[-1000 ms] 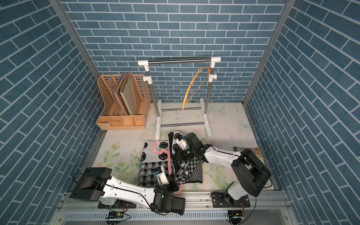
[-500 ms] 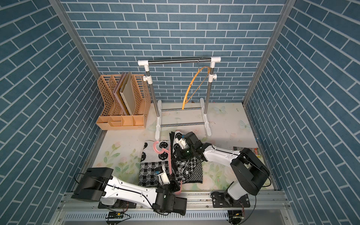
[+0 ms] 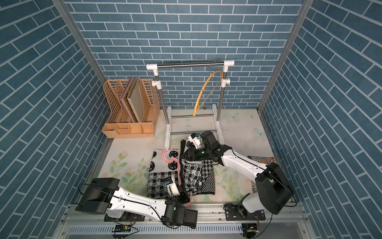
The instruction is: Hang the scarf on the hanger
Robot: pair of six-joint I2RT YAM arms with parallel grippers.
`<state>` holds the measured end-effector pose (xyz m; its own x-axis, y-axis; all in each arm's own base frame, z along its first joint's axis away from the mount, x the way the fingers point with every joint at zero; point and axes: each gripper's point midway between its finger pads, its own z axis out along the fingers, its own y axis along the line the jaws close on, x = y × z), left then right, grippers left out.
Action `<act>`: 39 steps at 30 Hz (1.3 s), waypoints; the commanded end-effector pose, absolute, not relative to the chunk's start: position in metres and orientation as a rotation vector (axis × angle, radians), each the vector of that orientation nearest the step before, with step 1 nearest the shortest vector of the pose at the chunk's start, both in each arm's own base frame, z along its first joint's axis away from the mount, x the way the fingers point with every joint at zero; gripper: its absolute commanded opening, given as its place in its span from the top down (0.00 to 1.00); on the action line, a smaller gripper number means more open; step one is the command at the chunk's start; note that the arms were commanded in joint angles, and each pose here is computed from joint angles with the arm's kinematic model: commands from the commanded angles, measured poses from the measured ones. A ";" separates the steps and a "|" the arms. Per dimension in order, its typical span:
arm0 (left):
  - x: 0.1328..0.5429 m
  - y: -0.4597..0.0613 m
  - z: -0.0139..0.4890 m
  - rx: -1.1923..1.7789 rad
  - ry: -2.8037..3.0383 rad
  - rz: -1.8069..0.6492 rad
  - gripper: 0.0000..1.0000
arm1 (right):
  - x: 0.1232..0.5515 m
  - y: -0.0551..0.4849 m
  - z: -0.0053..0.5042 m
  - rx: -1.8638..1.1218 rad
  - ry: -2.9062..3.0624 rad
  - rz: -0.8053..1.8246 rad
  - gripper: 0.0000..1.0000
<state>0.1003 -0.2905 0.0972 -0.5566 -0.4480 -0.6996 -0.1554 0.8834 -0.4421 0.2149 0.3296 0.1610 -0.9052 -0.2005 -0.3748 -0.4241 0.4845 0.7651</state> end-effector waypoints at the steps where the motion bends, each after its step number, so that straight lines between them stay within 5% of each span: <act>1: 0.060 -0.290 0.092 -0.475 2.198 -0.514 1.00 | 0.206 0.321 0.162 -0.579 2.506 1.400 0.48; 9: 0.060 -0.289 0.091 -0.473 2.197 -0.510 1.00 | 0.202 0.317 0.179 -0.558 2.463 1.477 0.59; 17: 0.061 -0.288 0.093 -0.473 2.195 -0.508 1.00 | 0.226 0.268 0.181 -0.371 2.447 1.376 0.52; 25: 0.060 -0.290 0.094 -0.471 2.190 -0.510 1.00 | 0.187 0.236 0.098 -0.264 2.707 1.255 0.96; 39: 0.059 -0.298 0.096 -0.466 2.184 -0.507 1.00 | 0.148 0.306 0.126 -0.593 2.549 1.586 1.00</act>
<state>0.0996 -0.2952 0.1013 -0.5556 -0.4424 -0.7039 -0.1545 0.8869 -0.4354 0.1450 0.2829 0.1091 -0.9365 -0.2597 -0.2356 -0.3345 0.4607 0.8221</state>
